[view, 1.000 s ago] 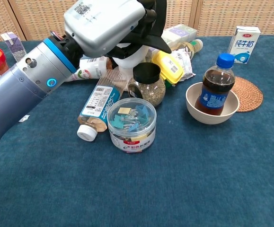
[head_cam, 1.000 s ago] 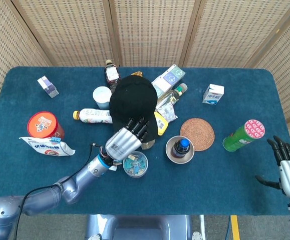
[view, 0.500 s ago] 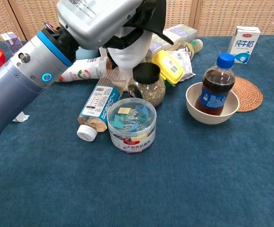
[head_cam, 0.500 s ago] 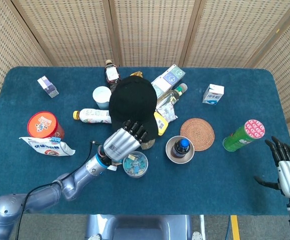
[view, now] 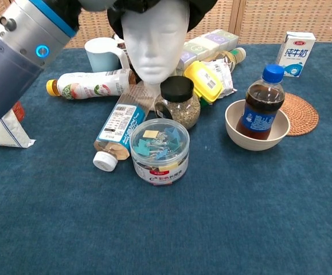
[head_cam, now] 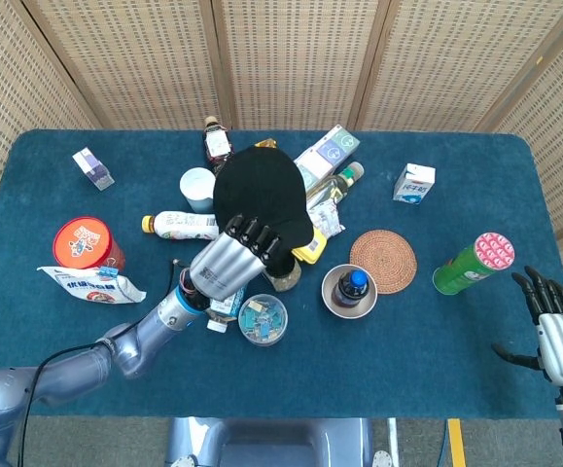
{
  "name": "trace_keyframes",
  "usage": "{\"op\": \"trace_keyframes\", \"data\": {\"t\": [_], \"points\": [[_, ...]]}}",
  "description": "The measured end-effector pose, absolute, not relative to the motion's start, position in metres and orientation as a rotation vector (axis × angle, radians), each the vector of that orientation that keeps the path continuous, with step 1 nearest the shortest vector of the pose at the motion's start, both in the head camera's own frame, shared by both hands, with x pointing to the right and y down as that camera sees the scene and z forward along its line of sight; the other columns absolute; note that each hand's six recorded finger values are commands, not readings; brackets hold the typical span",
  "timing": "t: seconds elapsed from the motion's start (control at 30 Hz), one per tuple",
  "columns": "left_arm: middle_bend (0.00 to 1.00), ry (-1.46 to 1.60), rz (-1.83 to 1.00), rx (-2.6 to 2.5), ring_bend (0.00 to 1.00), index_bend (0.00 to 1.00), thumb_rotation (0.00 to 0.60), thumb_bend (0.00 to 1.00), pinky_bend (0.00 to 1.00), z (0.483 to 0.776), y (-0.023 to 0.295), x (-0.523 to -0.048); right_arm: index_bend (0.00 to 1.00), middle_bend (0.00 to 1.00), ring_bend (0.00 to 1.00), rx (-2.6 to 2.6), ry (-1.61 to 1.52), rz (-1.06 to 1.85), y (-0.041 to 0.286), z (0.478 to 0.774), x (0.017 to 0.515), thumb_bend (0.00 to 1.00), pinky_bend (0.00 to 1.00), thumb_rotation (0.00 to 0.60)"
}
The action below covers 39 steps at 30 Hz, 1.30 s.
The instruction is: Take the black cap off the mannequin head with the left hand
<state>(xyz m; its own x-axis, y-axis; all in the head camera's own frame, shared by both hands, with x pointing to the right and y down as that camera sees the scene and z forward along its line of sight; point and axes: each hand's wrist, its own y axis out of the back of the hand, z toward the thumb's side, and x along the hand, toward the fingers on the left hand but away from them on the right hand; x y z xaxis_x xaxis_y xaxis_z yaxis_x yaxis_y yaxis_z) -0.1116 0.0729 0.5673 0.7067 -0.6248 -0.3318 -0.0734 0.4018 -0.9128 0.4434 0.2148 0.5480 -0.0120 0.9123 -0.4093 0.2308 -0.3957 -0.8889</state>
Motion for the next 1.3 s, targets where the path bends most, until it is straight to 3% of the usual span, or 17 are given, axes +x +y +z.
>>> {"op": "trace_keyframes", "data": {"t": [0.37, 0.83, 1.03, 1.3], "points": [[0.67, 0.802, -0.394, -0.988, 0.55, 0.86, 0.600, 0.50, 0.68, 0.511, 0.035, -0.140, 0.04, 0.00, 0.03, -1.670, -1.190, 1.444, 0.216, 0.548, 0.441, 0.00, 0.00, 0.600], [0.67, 0.840, -0.464, -0.858, 0.55, 0.86, 0.600, 0.50, 0.68, 0.474, 0.004, -0.208, 0.04, 0.00, 0.03, -1.674, -1.175, 1.441, 0.217, 0.550, 0.436, 0.00, 0.00, 0.600], [0.67, 0.860, -0.569, -0.847, 0.55, 0.86, 0.600, 0.50, 0.68, 0.480, -0.006, -0.268, 0.04, 0.00, 0.03, -1.681, -1.169, 1.430, 0.219, 0.549, 0.433, 0.00, 0.00, 0.600], [0.67, 0.879, -0.755, -0.883, 0.56, 0.86, 0.600, 0.50, 0.68, 0.514, -0.011, -0.352, 0.04, 0.00, 0.03, -1.694, -1.138, 1.421, 0.222, 0.550, 0.424, 0.00, 0.00, 0.600]]}}
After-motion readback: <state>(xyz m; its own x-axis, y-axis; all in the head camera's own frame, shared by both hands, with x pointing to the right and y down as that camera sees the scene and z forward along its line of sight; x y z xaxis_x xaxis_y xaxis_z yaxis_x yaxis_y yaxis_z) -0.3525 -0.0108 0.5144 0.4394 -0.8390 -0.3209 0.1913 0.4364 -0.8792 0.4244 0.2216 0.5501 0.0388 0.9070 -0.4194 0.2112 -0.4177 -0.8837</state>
